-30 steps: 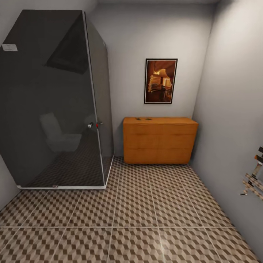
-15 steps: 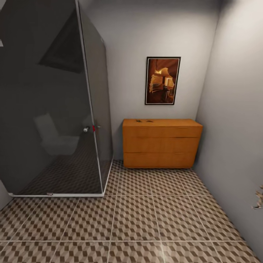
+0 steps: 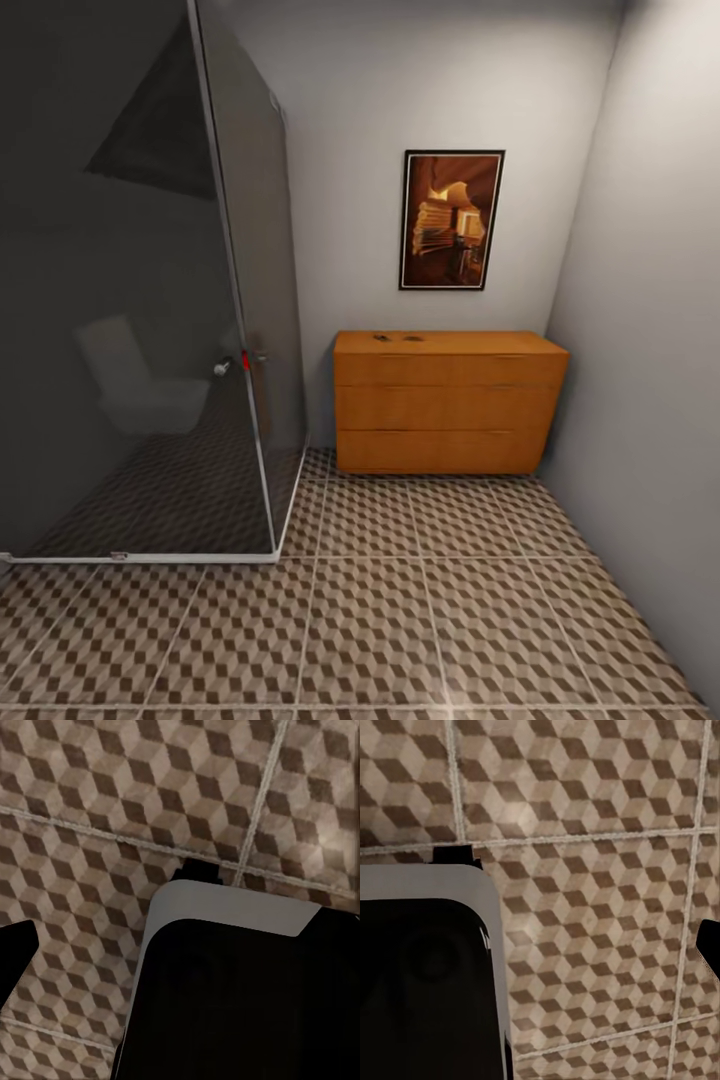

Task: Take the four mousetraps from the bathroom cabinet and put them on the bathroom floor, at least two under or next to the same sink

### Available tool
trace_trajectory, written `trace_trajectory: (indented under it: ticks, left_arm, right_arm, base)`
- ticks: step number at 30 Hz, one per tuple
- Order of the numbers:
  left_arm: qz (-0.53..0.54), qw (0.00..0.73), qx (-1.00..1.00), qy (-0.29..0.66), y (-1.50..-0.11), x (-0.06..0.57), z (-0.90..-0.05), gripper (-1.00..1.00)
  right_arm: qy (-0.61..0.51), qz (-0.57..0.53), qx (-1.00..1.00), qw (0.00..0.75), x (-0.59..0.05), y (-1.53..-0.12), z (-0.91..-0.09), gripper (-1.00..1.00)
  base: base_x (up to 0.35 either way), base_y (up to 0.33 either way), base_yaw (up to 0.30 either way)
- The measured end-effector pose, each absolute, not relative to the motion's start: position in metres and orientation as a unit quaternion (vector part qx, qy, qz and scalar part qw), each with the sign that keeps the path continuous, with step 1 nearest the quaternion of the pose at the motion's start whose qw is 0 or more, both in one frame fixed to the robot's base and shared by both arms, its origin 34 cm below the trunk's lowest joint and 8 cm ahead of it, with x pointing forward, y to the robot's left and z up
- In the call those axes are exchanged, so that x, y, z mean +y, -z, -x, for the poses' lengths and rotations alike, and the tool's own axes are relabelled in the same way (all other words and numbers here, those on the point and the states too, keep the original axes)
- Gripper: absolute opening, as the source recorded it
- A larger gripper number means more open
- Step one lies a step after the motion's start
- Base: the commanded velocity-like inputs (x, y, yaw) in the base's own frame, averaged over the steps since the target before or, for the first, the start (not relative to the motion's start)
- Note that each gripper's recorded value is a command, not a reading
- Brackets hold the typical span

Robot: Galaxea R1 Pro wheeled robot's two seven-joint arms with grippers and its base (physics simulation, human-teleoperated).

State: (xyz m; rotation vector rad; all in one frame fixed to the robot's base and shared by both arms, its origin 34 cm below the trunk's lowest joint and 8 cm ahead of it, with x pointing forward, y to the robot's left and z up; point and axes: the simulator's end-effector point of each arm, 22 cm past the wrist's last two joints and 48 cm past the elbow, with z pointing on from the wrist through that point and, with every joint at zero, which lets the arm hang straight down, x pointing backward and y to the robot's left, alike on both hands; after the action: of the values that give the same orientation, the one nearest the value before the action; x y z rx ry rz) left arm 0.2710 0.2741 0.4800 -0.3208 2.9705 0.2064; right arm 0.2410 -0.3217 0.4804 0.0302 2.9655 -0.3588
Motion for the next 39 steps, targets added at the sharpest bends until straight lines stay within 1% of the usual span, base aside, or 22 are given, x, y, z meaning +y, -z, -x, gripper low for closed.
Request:
trace_trajectory:
  ticks: [4, 9, 23, 29, 39]
  left_arm:
    - [0.106, 0.074, 0.989, -0.069, -0.480, 0.274, -0.271, 1.00]
    - [0.104, 0.077, 0.989, -0.067, -0.480, 0.272, -0.273, 1.00]
    - [0.101, 0.082, 0.990, -0.057, -0.481, 0.256, -0.277, 1.00]
    - [0.100, 0.083, 0.990, -0.056, -0.481, 0.254, -0.278, 1.00]
    - [0.099, 0.081, 0.990, -0.056, -0.481, 0.255, -0.277, 1.00]
  right_arm:
    - [0.120, -0.013, 0.990, 0.077, -0.322, -0.480, -0.241, 1.00]
    - [0.119, -0.015, 0.990, 0.078, -0.321, -0.480, -0.241, 1.00]
    - [0.119, -0.016, 0.990, 0.079, -0.321, -0.481, -0.243, 1.00]
    - [0.119, -0.016, 0.990, 0.079, -0.321, -0.481, -0.243, 1.00]
    - [0.119, -0.012, 0.990, 0.080, -0.321, -0.481, -0.243, 1.00]
  base:
    - [0.307, 0.000, -0.032]
    - [0.173, 0.000, -0.166]
    - [0.019, 0.000, -0.260]
    - [0.055, -0.040, -0.080]
    - [0.210, -0.152, -0.013]
